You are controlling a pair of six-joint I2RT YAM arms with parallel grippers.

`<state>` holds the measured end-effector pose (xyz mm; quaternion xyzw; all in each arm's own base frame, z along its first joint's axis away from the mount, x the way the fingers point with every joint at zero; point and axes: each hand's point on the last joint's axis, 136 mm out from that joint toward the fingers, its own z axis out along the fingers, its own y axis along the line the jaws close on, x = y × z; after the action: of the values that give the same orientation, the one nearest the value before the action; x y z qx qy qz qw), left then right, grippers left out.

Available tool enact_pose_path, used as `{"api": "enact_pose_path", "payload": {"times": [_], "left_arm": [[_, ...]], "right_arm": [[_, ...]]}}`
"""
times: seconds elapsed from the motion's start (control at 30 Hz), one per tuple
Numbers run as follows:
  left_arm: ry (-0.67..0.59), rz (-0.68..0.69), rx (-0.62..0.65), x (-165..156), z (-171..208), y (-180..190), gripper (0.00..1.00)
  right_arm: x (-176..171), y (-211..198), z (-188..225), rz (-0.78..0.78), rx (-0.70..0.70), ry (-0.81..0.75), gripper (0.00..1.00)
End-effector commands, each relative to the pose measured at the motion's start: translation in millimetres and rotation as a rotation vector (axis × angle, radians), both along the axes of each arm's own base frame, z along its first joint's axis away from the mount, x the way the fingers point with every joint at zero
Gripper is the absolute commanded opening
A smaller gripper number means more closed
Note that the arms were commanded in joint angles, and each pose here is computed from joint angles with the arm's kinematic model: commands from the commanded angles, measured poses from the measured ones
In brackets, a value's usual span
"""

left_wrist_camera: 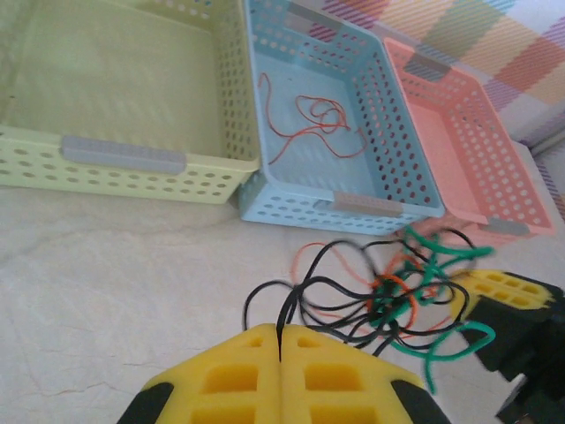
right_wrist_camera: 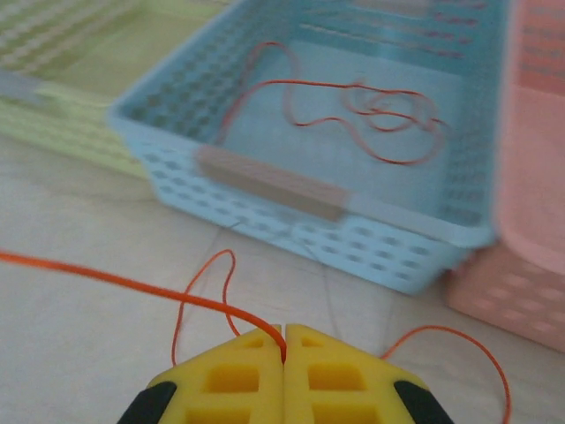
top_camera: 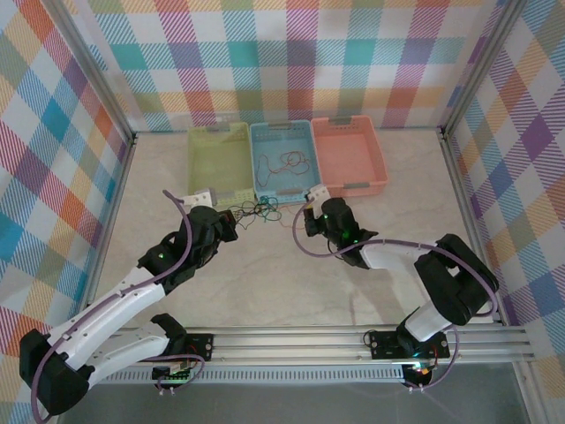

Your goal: Untangle the cables

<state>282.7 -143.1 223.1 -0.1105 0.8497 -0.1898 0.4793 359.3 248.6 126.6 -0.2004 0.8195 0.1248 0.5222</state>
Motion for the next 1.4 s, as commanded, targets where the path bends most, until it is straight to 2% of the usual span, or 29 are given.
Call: {"api": "enact_pose_path", "payload": {"times": [0.0, 0.27, 0.5, 0.67, 0.93, 1.1, 1.37], "left_arm": [[-0.031, 0.119, 0.017, -2.9, 8.3, 25.8, 0.00], [-0.071, 0.216, 0.007, -10.2, 14.1, 49.1, 0.00], [-0.064, 0.229, 0.016, -9.9, 12.5, 50.9, 0.00], [-0.053, 0.201, 0.013, -7.4, 9.9, 43.8, 0.00], [-0.033, 0.171, 0.026, -2.9, 4.3, 35.2, 0.00], [-0.020, 0.147, 0.030, 0.6, 0.0, 28.0, 0.00], [0.000, 0.101, 0.031, 2.3, -2.5, 17.8, 0.00]], "right_arm": [[11.6, -52.1, -1.6, -0.249, 0.008, 0.014, 0.00], [14.5, -110.5, -8.5, -0.511, 0.047, 0.058, 0.00], [13.2, -130.4, -9.5, -0.601, 0.080, 0.069, 0.00], [14.4, -123.1, -8.5, -0.565, 0.102, 0.075, 0.00], [10.9, -108.7, 18.4, -0.442, 0.132, 0.004, 0.00], [-5.0, -83.3, 73.7, -0.292, 0.173, -0.076, 0.00], [-29.7, -49.4, 195.7, -0.081, 0.344, -0.198, 0.00]]}}
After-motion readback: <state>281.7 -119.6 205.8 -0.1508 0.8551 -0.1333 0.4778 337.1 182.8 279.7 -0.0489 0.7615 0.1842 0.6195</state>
